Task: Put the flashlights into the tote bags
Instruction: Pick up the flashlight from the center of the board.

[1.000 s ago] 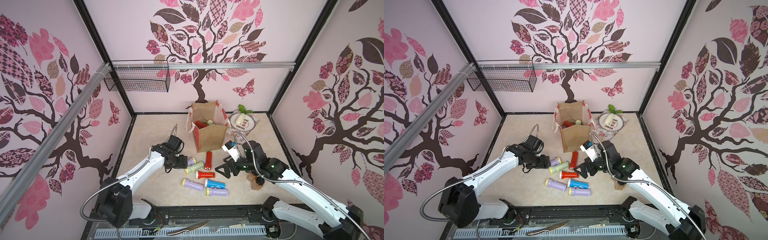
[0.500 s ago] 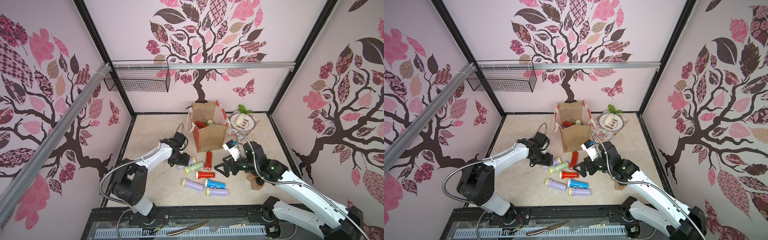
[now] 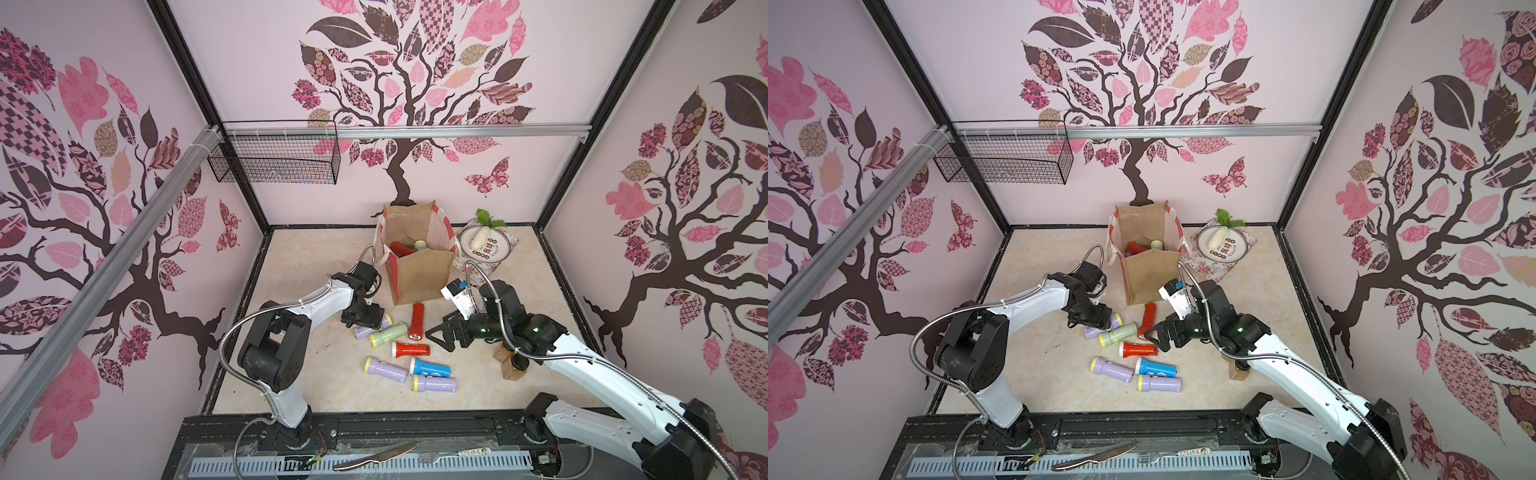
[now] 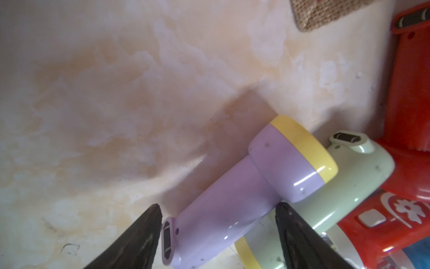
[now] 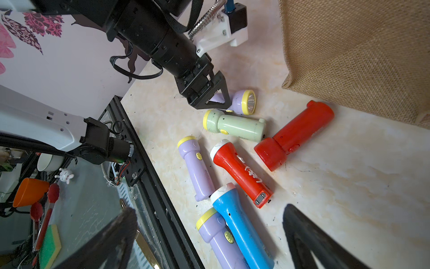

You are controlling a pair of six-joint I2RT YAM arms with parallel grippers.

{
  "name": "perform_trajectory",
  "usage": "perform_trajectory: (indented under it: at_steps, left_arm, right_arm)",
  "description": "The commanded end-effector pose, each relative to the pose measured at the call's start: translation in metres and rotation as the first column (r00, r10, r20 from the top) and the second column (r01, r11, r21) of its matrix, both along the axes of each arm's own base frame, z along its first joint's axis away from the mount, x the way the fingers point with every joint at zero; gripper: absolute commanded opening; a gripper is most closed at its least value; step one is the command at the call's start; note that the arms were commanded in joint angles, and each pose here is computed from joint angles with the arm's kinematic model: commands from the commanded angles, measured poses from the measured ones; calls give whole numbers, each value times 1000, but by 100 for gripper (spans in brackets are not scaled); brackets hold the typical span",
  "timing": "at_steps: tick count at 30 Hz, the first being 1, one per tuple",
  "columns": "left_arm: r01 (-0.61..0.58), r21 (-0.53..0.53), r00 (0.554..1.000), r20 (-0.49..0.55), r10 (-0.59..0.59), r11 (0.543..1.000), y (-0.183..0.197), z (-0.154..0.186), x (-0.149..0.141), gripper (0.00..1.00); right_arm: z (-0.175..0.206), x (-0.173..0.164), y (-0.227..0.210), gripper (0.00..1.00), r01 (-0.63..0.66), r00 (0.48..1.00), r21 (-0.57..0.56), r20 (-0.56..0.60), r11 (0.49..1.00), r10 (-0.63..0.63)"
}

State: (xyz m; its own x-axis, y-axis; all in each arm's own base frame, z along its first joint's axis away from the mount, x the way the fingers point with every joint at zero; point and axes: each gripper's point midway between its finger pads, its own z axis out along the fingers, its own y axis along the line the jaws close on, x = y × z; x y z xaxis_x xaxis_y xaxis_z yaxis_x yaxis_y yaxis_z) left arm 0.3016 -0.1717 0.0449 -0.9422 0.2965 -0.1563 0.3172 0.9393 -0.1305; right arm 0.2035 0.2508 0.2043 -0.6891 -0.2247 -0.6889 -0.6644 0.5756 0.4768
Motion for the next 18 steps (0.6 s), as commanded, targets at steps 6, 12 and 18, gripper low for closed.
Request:
perform_trajectory:
  at_steps: [6,12,18]
  left_arm:
    - [20,40,999,28,-21,999,0,-6,20,74]
    - [1,52,999,35,-3,999,1,-12,26,62]
    - [-12,47,999,32,10,999,2,-13,23,57]
  right_arm:
    - [25,11,4,100,4,997,22,77,1000,-6]
    - [26,12,4,100,8,997,18,79,1000,-10]
    - [27,13,3,100,15,996,18,83,1000,-17]
